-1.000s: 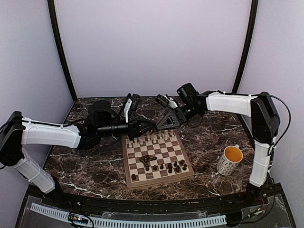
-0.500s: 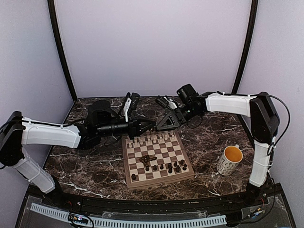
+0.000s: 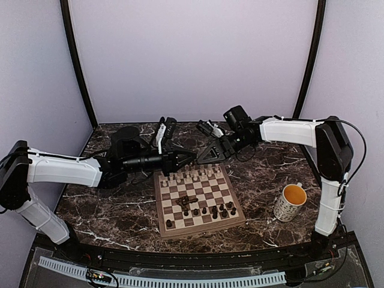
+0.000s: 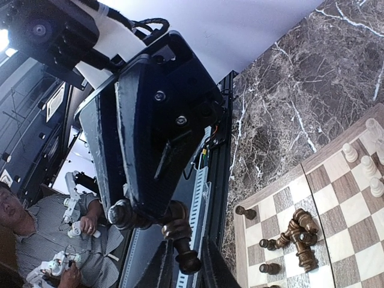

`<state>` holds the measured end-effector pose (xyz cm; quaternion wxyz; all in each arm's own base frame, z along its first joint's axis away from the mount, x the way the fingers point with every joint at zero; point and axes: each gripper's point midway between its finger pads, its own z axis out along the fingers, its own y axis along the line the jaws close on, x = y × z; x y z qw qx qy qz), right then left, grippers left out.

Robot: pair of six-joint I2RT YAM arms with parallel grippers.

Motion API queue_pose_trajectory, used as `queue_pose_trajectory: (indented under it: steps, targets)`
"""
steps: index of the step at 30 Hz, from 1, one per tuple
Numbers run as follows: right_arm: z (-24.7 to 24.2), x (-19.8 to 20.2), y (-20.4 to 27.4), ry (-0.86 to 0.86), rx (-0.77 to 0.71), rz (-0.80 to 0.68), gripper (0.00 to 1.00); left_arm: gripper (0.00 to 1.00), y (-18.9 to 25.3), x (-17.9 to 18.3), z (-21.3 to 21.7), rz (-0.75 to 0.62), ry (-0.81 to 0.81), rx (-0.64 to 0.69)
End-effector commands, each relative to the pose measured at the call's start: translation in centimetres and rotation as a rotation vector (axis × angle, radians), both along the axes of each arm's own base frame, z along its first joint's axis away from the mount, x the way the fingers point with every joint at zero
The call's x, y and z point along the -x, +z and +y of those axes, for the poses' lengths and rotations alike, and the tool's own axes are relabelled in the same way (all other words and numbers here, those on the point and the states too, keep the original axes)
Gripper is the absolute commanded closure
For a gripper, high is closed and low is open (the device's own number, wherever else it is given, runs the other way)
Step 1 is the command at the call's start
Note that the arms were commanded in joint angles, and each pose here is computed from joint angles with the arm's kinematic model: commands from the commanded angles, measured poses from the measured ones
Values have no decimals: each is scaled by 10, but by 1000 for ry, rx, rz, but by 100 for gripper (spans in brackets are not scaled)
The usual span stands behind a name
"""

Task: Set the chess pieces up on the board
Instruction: Pass from the left arm to the right

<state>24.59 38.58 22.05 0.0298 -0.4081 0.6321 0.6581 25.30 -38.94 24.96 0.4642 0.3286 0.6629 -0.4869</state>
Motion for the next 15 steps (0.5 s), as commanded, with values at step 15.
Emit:
queue_pose_trajectory:
  steps: [15]
  targets:
    - [-8,-27,-39,-134,314,-467,99,100,15,0,28,-73,103,-130]
